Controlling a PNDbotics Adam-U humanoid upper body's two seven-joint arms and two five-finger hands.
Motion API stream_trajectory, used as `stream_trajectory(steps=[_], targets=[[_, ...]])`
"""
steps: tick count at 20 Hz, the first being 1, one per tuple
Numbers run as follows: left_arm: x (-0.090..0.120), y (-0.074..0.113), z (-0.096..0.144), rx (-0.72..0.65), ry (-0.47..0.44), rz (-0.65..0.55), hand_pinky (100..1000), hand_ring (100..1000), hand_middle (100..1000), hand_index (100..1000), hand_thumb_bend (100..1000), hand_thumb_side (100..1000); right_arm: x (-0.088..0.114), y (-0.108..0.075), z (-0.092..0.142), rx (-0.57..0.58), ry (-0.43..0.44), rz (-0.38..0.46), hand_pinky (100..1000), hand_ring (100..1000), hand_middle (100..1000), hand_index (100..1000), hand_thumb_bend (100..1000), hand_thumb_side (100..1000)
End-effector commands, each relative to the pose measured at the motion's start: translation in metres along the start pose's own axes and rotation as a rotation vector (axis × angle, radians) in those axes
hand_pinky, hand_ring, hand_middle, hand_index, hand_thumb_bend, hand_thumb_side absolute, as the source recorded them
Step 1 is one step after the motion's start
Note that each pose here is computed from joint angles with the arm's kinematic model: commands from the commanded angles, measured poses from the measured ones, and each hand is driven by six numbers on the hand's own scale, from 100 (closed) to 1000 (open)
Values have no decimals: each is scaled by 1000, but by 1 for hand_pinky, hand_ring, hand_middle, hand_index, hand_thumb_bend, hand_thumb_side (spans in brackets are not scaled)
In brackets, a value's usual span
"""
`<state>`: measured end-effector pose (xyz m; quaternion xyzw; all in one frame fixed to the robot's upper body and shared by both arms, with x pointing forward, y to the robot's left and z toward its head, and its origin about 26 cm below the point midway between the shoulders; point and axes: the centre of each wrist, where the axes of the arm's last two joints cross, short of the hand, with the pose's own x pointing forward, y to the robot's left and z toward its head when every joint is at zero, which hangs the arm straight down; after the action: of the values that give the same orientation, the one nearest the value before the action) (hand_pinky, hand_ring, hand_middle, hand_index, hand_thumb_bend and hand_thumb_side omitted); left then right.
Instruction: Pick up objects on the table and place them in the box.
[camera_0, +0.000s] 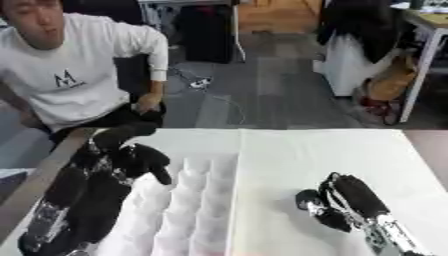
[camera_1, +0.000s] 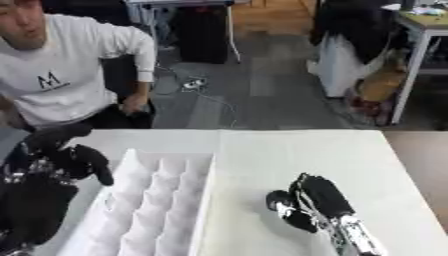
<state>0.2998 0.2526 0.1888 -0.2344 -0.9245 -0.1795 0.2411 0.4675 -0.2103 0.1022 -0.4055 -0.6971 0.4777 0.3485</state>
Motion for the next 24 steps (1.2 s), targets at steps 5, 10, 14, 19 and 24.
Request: stream_trajectory(steps=[5, 10, 14, 19, 24], targets=[[6, 1, -6, -24, -21, -15, 564, 658, 836, 877, 252, 727, 7, -7, -5, -319, -57, -135, 100, 100, 100, 262, 100, 532], [7, 1, -7, -27, -25, -17, 564, 658, 836, 877, 253, 724, 14, -13, -10, -434, -128, -206, 100, 100, 100, 268, 100, 540], [7, 1, -7, -29, -27, -18, 564, 659, 836, 877, 253, 722, 23, -18, -16, -493, -175, -240, 100, 100, 100, 265, 100, 541], [7, 1, -8, -31, -28, -19, 564, 658, 836, 877, 255, 722, 35, -24, -23, -530, -225, -267, 100, 100, 100, 249, 100, 545], [7, 1, -8, -31, -29, -19, 564, 658, 836, 877, 255, 720, 50, -28, -30, -552, -278, -307, 100, 100, 100, 229, 100, 520]])
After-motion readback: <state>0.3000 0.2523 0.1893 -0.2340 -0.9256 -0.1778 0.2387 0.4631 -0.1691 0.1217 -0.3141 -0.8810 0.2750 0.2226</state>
